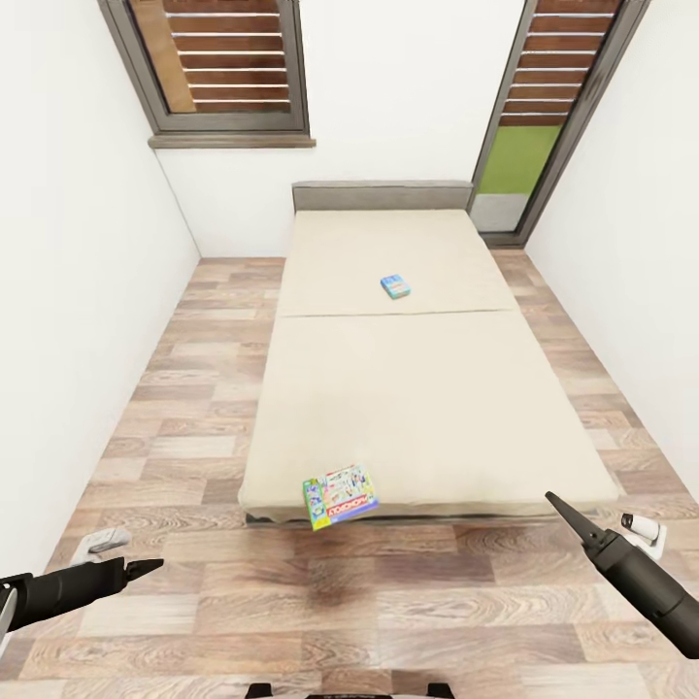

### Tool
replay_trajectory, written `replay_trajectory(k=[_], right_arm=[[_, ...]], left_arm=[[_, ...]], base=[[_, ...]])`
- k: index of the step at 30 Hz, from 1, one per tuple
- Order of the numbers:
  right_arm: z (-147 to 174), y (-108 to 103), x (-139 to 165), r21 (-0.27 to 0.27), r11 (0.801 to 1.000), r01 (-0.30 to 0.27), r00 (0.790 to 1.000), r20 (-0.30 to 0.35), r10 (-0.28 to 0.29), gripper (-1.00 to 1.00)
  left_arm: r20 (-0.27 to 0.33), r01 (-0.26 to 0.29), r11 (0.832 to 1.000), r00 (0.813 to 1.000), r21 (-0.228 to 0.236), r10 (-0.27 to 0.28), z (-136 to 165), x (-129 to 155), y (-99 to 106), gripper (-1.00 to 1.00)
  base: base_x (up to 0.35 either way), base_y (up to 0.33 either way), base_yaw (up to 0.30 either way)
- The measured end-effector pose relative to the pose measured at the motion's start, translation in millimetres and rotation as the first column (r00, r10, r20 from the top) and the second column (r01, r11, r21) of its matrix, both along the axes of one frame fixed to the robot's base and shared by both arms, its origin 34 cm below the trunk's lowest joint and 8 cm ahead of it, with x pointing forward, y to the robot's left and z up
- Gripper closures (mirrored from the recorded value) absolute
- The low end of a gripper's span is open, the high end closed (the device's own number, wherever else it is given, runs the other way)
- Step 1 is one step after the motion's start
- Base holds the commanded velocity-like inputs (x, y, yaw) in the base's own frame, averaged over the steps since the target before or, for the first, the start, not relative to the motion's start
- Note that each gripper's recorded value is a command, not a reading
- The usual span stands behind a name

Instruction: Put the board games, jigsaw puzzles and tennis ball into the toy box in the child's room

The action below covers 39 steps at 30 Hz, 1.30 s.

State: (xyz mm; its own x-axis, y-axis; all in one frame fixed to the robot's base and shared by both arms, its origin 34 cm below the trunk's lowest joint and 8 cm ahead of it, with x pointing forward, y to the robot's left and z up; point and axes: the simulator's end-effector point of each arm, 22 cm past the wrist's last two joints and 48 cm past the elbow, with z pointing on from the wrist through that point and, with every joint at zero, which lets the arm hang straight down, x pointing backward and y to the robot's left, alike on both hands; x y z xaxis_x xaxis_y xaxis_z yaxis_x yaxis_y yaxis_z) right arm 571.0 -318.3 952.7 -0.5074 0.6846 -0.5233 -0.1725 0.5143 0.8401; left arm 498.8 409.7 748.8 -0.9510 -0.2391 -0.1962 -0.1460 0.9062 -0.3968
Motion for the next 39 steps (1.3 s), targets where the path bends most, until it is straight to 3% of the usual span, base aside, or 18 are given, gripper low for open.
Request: replay_trajectory(k=[39], right_arm=[[30,0,2,0.000,1.000,-0.001,0.998,0.064,0.001,-1.00]], left_arm=[[0.064,0.000,1.000,0.998,0.001,0.000,25,15,0,-1.00]], base=[[0.000,0.000,0.000]])
